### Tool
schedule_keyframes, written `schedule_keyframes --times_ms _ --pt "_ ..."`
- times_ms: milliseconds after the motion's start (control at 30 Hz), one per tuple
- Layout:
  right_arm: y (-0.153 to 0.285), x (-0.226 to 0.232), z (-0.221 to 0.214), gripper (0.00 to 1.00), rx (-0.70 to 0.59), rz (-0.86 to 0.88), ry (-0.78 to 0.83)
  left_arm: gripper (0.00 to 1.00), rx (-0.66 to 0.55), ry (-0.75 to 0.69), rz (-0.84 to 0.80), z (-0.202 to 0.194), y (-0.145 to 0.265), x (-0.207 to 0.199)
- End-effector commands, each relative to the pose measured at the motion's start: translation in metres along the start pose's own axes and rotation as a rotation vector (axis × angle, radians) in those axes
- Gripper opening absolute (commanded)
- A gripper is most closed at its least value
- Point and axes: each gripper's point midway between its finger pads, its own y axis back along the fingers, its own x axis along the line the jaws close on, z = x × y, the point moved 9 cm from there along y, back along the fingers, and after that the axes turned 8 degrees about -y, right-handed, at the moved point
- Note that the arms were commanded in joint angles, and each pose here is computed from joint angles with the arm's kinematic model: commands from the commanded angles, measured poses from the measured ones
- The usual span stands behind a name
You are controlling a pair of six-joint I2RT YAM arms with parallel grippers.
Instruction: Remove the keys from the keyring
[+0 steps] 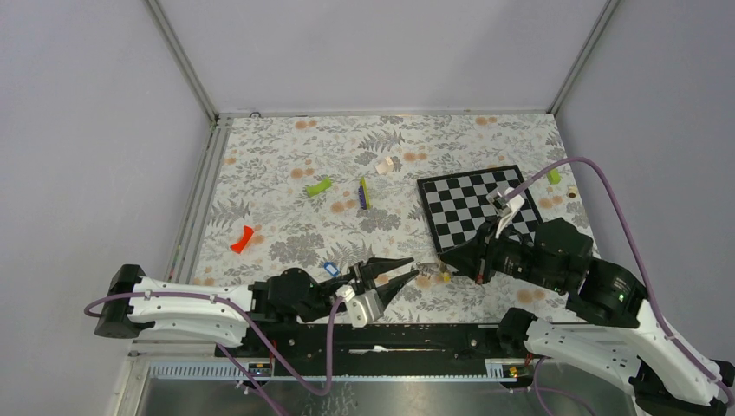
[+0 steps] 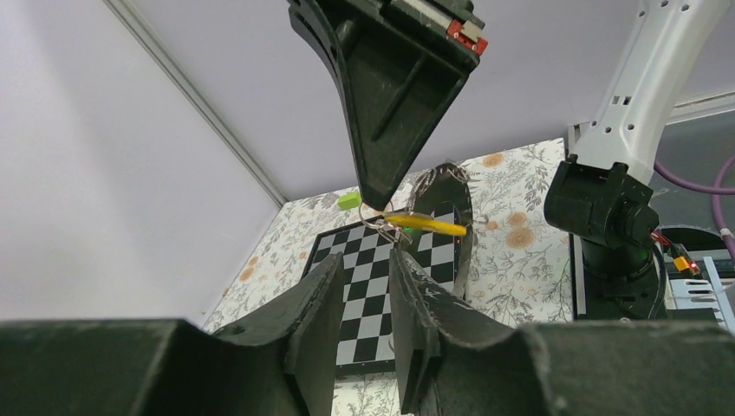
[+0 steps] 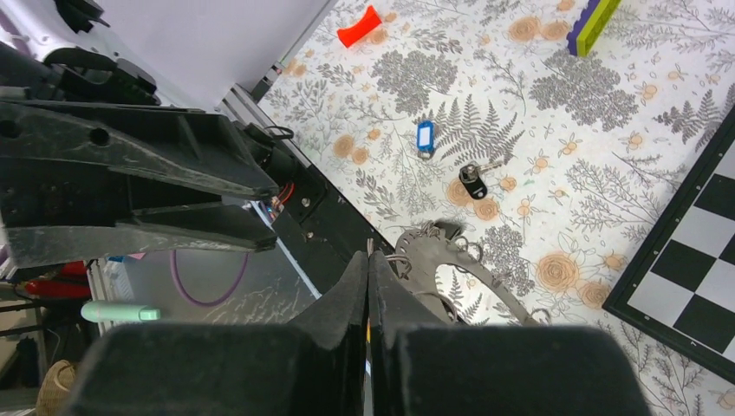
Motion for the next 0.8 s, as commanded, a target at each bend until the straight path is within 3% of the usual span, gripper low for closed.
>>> schedule_keyframes --times_ms 0,767 --pt "0.013 0.017 0.017 0.00 -0.083 0.107 0.035 0.32 -0.040 0.038 0.042 0.006 0.000 0.004" --pt "0.008 0.025 0.015 0.00 -0.112 0.269 0.102 0.26 -0.055 0.080 0.030 0.009 -0.030 -0.006"
